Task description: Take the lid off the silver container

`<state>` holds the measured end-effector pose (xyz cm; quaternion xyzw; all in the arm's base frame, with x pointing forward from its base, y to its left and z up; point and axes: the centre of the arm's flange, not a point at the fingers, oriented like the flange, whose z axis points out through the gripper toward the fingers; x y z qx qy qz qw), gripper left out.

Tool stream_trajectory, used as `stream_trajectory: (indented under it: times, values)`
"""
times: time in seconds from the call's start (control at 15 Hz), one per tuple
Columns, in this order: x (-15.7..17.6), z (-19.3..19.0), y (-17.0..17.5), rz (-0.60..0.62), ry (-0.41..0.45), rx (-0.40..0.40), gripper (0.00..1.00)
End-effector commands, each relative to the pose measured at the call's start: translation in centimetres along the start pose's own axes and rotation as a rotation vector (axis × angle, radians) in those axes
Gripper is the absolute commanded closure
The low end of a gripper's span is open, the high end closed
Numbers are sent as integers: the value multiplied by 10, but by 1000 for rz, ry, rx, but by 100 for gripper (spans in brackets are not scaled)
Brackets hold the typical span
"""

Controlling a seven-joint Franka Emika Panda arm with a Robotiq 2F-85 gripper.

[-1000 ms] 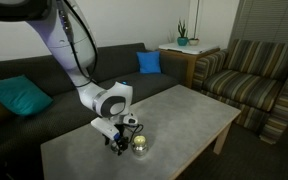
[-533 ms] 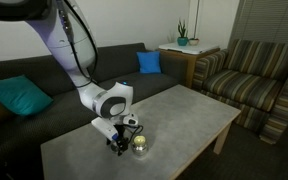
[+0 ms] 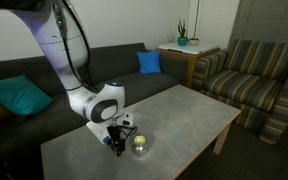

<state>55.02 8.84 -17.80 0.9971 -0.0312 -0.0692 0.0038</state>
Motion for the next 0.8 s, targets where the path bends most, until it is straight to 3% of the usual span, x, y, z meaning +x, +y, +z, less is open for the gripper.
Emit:
stream_trajectory:
  times: [0.0, 0.73]
  values:
    - [-33, -14, 6, 34, 55, -58, 0]
    - [-56, -35, 6, 52, 133, -159, 0]
